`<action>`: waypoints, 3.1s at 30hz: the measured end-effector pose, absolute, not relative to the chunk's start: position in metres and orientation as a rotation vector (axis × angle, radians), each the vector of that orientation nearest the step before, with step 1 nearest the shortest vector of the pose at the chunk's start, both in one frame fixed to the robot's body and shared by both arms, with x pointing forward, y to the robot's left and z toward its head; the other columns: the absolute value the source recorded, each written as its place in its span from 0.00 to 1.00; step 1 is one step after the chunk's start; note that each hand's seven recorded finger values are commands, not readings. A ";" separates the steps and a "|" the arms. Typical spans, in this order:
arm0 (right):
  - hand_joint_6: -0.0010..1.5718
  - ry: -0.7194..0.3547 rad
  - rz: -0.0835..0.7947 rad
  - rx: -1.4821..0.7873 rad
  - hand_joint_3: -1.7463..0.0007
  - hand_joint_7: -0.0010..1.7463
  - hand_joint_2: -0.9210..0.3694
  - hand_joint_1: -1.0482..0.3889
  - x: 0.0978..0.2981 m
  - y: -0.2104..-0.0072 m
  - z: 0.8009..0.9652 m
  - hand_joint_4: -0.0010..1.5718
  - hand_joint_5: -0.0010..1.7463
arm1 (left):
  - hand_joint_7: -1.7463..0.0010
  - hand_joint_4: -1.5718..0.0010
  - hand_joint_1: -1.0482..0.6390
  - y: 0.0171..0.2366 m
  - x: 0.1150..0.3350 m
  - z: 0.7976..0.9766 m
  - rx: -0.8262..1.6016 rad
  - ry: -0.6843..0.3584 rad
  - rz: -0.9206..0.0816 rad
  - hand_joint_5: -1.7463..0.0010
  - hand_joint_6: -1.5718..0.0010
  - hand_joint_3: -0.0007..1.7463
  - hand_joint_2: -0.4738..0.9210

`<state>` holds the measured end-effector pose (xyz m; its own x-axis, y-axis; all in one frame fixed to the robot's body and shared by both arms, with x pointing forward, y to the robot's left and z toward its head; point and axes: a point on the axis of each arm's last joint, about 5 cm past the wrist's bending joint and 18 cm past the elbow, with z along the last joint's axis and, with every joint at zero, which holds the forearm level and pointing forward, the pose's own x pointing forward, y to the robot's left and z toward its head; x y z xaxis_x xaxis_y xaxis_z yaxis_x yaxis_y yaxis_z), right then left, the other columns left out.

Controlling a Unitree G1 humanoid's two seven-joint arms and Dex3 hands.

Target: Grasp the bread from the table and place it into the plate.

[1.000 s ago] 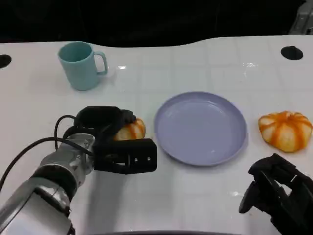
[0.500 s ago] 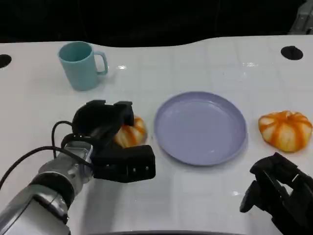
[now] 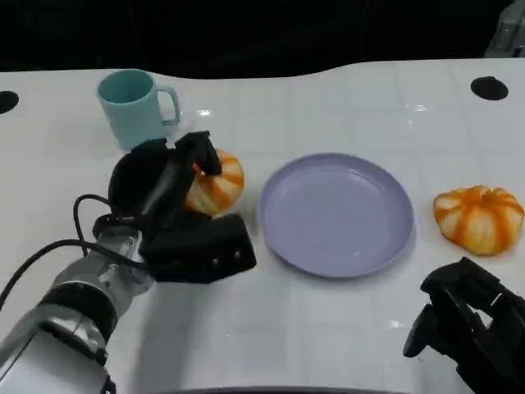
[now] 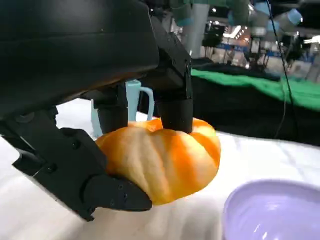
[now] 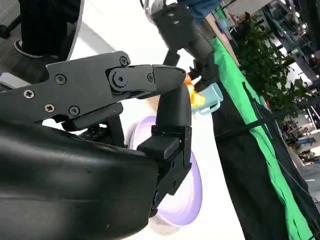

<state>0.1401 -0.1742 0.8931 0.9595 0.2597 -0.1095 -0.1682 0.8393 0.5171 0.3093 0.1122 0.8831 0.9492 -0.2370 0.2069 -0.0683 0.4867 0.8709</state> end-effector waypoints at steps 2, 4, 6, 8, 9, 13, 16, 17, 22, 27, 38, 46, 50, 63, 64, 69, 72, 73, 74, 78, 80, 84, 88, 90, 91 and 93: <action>0.31 0.179 0.227 0.527 0.87 0.82 0.00 0.37 0.140 -0.174 0.893 0.37 0.98 | 0.00 0.43 0.55 0.111 0.311 0.887 1.035 -0.331 -0.105 0.00 0.56 0.64 0.69; 0.31 0.180 0.228 0.525 0.87 0.82 0.00 0.37 0.140 -0.174 0.893 0.37 0.98 | 0.00 0.42 0.55 0.107 0.315 0.894 0.995 -0.345 -0.115 0.00 0.55 0.65 0.69; 0.31 0.180 0.229 0.525 0.87 0.82 0.00 0.37 0.141 -0.173 0.893 0.37 0.98 | 0.00 0.42 0.55 0.104 0.320 0.903 0.977 -0.375 -0.115 0.00 0.55 0.65 0.69; 0.32 0.181 0.230 0.526 0.87 0.82 0.00 0.37 0.141 -0.173 0.893 0.37 0.98 | 0.00 0.42 0.54 0.101 0.323 0.910 0.971 -0.404 -0.117 0.00 0.55 0.65 0.69; 0.32 0.181 0.230 0.526 0.87 0.82 0.00 0.37 0.141 -0.173 0.893 0.37 0.98 | 0.00 0.42 0.54 0.100 0.324 0.912 0.968 -0.412 -0.118 0.00 0.55 0.65 0.69; 0.32 0.185 0.229 0.523 0.86 0.82 0.00 0.37 0.141 -0.172 0.892 0.37 0.98 | 0.00 0.42 0.55 0.093 0.326 0.917 0.975 -0.393 -0.211 0.00 0.53 0.73 0.61; 0.32 0.186 0.237 0.517 0.85 0.83 0.00 0.37 0.142 -0.171 0.893 0.37 0.99 | 0.00 0.42 0.55 0.083 0.329 0.927 0.979 -0.404 -0.284 0.00 0.53 0.73 0.60; 0.32 0.187 0.236 0.516 0.85 0.83 0.00 0.38 0.142 -0.171 0.893 0.37 0.99 | 0.01 0.41 0.54 0.079 0.330 0.930 0.978 -0.411 -0.300 0.00 0.55 0.68 0.63; 0.32 0.187 0.237 0.517 0.86 0.83 0.00 0.38 0.142 -0.171 0.892 0.37 0.99 | 0.00 0.39 0.54 0.062 0.329 0.936 0.964 -0.446 -0.353 0.00 0.53 0.69 0.62; 0.31 0.188 0.238 0.515 0.85 0.83 0.00 0.38 0.142 -0.171 0.892 0.37 0.99 | 0.00 0.39 0.54 0.046 0.328 0.943 0.957 -0.475 -0.410 0.00 0.52 0.72 0.60; 0.32 0.185 0.236 0.534 0.87 0.82 0.00 0.38 0.141 -0.167 0.891 0.38 0.98 | 0.00 0.42 0.54 0.024 0.323 0.944 1.018 -0.444 -0.520 0.00 0.55 0.62 0.68; 0.32 0.188 0.236 0.534 0.86 0.82 0.00 0.38 0.140 -0.166 0.891 0.38 0.98 | 0.01 0.44 0.54 0.013 0.320 0.942 1.088 -0.415 -0.539 0.00 0.58 0.48 0.74; 0.32 0.188 0.236 0.535 0.86 0.81 0.00 0.38 0.139 -0.166 0.891 0.38 0.98 | 0.00 0.44 0.54 0.011 0.319 0.940 1.116 -0.412 -0.543 0.00 0.59 0.48 0.73; 0.33 0.188 0.234 0.535 0.86 0.80 0.00 0.38 0.138 -0.166 0.891 0.38 0.98 | 0.25 0.44 0.54 0.005 0.316 0.938 1.148 -0.405 -0.553 0.00 0.54 0.36 0.78; 0.33 0.188 0.234 0.535 0.86 0.80 0.00 0.38 0.138 -0.166 0.891 0.38 0.98 | 0.25 0.44 0.54 0.005 0.316 0.938 1.148 -0.405 -0.553 0.00 0.54 0.36 0.78; 0.33 0.188 0.234 0.535 0.86 0.80 0.00 0.38 0.138 -0.166 0.891 0.38 0.98 | 0.26 0.44 0.54 0.005 0.316 0.938 1.149 -0.404 -0.553 0.00 0.54 0.35 0.79; 0.33 0.188 0.234 0.535 0.86 0.80 0.00 0.38 0.138 -0.166 0.891 0.38 0.98 | 0.26 0.44 0.54 0.005 0.316 0.938 1.149 -0.404 -0.553 0.00 0.54 0.35 0.79; 0.33 0.188 0.234 0.535 0.86 0.80 0.00 0.38 0.138 -0.166 0.891 0.38 0.98 | 0.26 0.44 0.54 0.005 0.316 0.938 1.149 -0.404 -0.553 0.00 0.54 0.35 0.79; 0.33 0.188 0.234 0.535 0.86 0.80 0.00 0.38 0.138 -0.166 0.891 0.38 0.98 | 0.26 0.44 0.54 0.005 0.316 0.938 1.149 -0.404 -0.553 0.00 0.54 0.35 0.79; 0.34 0.188 0.234 0.535 0.86 0.80 0.00 0.39 0.138 -0.166 0.891 0.38 0.98 | 0.69 0.76 0.41 0.005 0.316 0.938 1.145 -0.399 -0.556 0.46 0.72 0.21 0.92; 0.34 0.188 0.234 0.535 0.87 0.80 0.00 0.39 0.138 -0.166 0.891 0.38 0.97 | 0.90 0.94 0.30 0.005 0.317 0.939 1.196 -0.311 -0.641 0.80 0.88 0.19 0.98; 0.34 0.188 0.232 0.535 0.87 0.80 0.00 0.39 0.138 -0.166 0.891 0.38 0.97 | 0.96 1.00 0.24 0.006 0.316 0.934 1.303 -0.153 -0.764 0.91 0.93 0.19 1.00; 0.34 0.187 0.232 0.535 0.87 0.80 0.00 0.39 0.138 -0.166 0.891 0.38 0.97 | 0.98 1.00 0.20 0.006 0.317 0.933 1.321 -0.129 -0.776 0.93 0.93 0.22 1.00; 0.34 0.187 0.230 0.535 0.87 0.81 0.00 0.39 0.138 -0.167 0.891 0.38 0.97 | 0.98 1.00 0.19 0.006 0.317 0.934 1.323 -0.127 -0.780 0.93 0.93 0.23 1.00; 0.34 0.186 0.229 0.535 0.87 0.81 0.00 0.39 0.138 -0.167 0.891 0.38 0.97 | 0.98 1.00 0.18 0.006 0.316 0.933 1.325 -0.126 -0.782 0.94 0.93 0.23 1.00; 0.34 0.186 0.229 0.535 0.87 0.81 0.00 0.39 0.138 -0.167 0.891 0.38 0.97 | 0.99 1.00 0.16 0.006 0.317 0.934 1.326 -0.126 -0.783 0.96 0.94 0.24 1.00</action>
<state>0.1377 -0.1670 0.8913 0.9578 0.2631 -0.1156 -0.1666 0.8360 0.5228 0.3165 0.0059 0.9336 0.7431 -0.5749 -0.3425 0.4387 0.0320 0.8981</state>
